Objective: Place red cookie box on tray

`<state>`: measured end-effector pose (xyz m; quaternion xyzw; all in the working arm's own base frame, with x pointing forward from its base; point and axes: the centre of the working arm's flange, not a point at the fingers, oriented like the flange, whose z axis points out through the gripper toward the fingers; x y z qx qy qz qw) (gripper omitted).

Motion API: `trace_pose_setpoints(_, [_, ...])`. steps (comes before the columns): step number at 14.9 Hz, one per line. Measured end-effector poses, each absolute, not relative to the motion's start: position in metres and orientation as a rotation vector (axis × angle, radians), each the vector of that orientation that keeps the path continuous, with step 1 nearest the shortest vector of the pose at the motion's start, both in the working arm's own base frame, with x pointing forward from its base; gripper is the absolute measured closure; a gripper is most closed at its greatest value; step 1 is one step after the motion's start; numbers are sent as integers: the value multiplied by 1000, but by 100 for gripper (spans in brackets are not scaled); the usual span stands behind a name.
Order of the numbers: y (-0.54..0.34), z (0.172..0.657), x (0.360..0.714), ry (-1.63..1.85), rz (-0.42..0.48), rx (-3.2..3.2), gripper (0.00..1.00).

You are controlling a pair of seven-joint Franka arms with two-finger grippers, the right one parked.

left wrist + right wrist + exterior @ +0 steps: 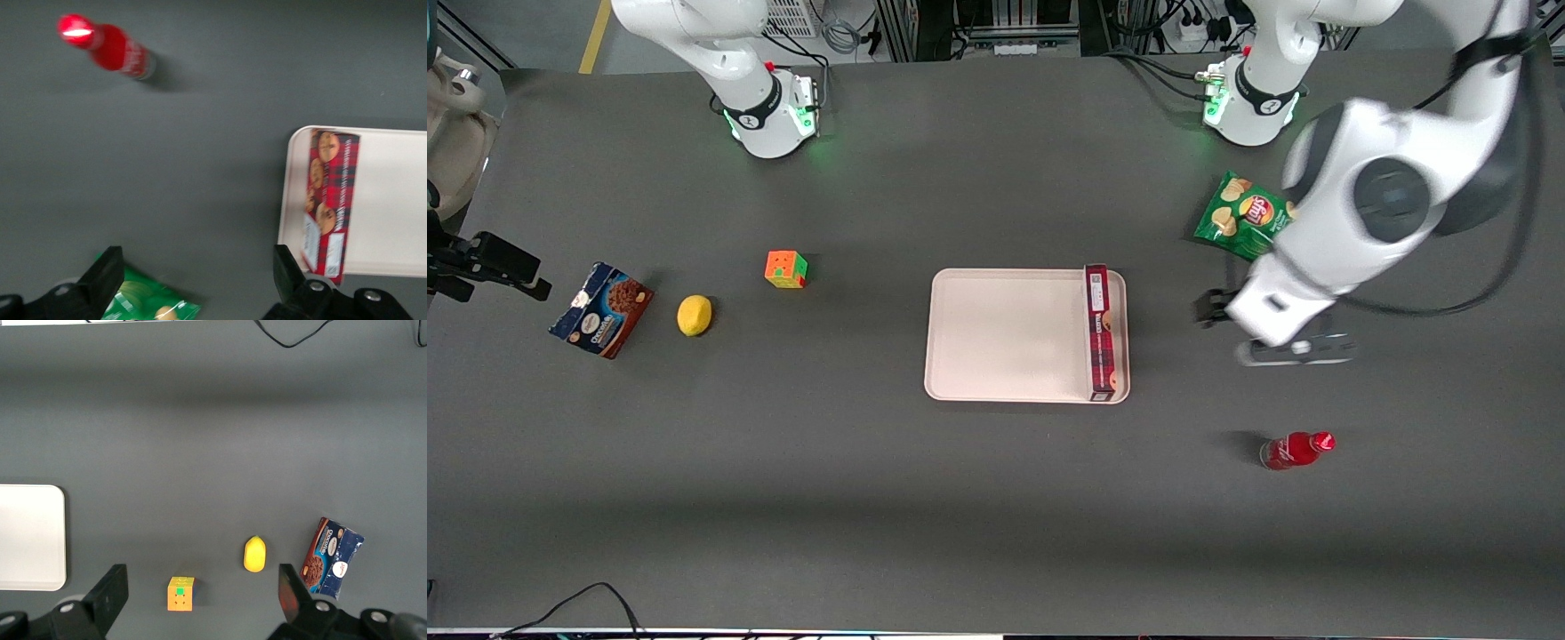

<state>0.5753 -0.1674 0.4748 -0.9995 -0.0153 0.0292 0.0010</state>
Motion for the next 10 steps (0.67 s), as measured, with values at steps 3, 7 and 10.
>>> trace_pose_setpoints(3, [-89, 533, 564, 12, 41, -3139, 0])
trace_pose_setpoints(7, [-8, 570, 550, 57, -1, -3147, 0])
trace_pose_setpoints(10, [-3, 575, 540, 58, 41, -3149, 0])
